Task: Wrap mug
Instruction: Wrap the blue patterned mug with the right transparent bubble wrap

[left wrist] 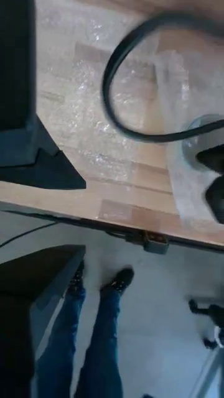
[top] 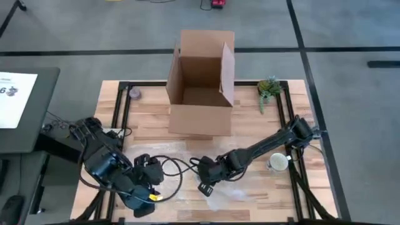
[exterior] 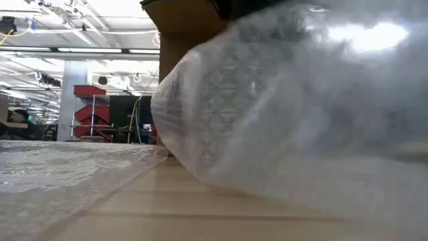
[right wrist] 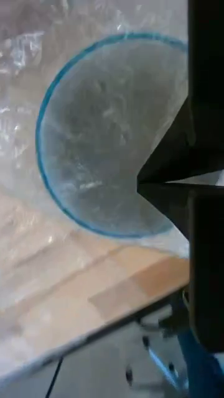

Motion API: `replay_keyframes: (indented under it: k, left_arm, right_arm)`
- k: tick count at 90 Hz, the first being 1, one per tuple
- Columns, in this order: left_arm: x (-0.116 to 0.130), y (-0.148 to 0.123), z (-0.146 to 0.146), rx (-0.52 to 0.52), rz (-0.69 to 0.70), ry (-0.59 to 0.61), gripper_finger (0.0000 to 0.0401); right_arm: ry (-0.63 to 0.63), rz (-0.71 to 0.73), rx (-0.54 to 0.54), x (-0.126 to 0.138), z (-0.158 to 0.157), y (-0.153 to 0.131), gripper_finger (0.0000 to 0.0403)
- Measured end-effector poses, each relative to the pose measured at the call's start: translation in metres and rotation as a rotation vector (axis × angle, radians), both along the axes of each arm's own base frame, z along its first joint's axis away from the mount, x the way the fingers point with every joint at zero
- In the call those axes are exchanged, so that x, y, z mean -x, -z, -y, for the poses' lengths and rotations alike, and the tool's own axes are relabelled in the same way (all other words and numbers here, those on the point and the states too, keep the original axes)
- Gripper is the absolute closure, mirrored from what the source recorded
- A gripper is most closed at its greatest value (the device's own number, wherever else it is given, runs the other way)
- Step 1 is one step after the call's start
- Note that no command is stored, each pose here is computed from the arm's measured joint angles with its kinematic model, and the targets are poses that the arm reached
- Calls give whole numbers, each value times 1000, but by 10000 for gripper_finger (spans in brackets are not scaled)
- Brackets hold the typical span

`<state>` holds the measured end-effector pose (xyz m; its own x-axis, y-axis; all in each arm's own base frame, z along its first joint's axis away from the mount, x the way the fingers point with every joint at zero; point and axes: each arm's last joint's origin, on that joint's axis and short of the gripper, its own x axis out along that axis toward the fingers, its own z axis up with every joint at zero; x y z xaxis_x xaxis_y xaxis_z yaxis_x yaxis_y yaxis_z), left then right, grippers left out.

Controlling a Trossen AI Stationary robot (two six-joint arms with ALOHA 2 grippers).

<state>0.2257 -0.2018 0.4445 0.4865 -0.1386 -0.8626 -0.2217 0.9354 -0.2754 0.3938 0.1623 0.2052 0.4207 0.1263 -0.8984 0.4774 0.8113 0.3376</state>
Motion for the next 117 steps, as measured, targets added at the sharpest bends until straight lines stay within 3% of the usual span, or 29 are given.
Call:
replay_keyframes:
  k: [23,33,47,56,63,75,93,106,117]
  left_arm:
    - [1,-2,-2,-19,23,11,268]
    - [0,-3,0,-5,38,18,268]
    - [-1,-6,2,6,70,47,268]
    - [-1,-6,3,-1,88,76,268]
    - [-2,-7,3,-11,91,94,268]
    - [-2,-7,3,-18,94,106,268]
    - [-1,-6,3,-22,93,118,268]
    - [-1,-7,3,-12,90,116,268]
    - [-2,-8,6,14,104,125,268]
  right_arm:
    - [-80,-53,-44,0,11,1,403]
    - [-95,-72,-58,10,15,-20,403]
    - [-106,-25,-93,25,15,-72,403]
    - [-58,29,-112,26,12,-85,403]
    - [-7,30,-89,26,10,-82,403]
    - [66,-39,-13,17,6,-54,403]
    - [73,-118,30,-1,7,-12,403]
    - [-33,-154,37,-6,7,2,403]
    - [-246,-163,27,-3,4,0,403]
